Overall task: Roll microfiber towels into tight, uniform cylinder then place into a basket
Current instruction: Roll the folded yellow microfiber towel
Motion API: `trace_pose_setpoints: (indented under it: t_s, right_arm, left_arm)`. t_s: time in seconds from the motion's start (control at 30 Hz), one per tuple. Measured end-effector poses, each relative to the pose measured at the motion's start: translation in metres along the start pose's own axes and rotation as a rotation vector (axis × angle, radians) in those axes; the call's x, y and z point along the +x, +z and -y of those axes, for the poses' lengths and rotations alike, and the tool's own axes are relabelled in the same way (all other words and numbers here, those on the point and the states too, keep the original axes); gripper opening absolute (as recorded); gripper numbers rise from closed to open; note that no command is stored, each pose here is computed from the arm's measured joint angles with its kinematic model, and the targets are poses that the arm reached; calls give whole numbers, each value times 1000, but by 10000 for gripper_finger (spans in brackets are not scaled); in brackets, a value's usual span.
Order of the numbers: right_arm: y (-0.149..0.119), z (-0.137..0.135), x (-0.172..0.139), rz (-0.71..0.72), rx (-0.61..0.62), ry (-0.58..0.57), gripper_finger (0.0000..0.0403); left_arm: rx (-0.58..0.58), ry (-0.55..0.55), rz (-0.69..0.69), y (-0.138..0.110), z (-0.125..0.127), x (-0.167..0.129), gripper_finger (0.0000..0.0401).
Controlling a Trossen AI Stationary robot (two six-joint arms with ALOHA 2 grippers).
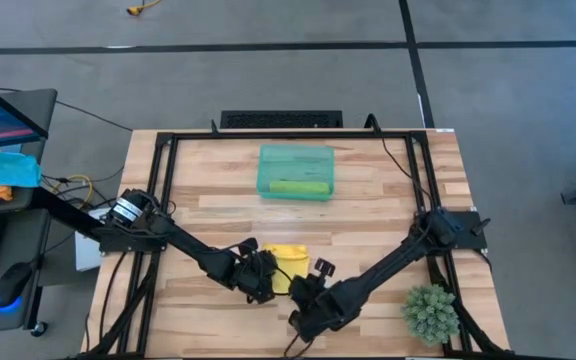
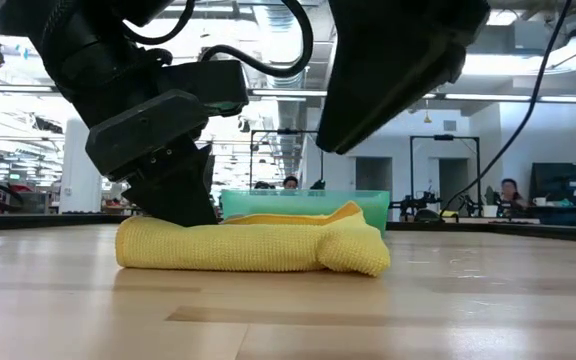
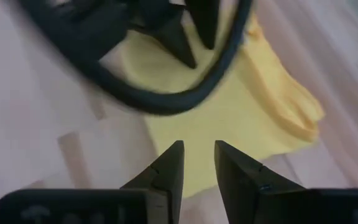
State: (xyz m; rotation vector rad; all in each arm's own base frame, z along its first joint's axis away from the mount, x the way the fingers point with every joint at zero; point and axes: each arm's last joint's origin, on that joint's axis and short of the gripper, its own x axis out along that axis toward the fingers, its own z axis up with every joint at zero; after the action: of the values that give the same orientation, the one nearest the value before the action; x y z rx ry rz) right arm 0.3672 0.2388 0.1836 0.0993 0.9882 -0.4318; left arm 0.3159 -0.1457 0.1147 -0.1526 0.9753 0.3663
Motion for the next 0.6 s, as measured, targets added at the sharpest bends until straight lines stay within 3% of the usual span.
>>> trace_pose_setpoints:
  t_s: [0.17, 0.6]
  right_arm:
    - [-12, -13, 6, 82, -42, 79, 111]
    - [-24, 4, 33, 4, -46, 29, 111]
  left_arm:
    - [0, -1, 2, 1, 0, 0, 127]
    - [28, -10, 2, 6, 4, -2, 127]
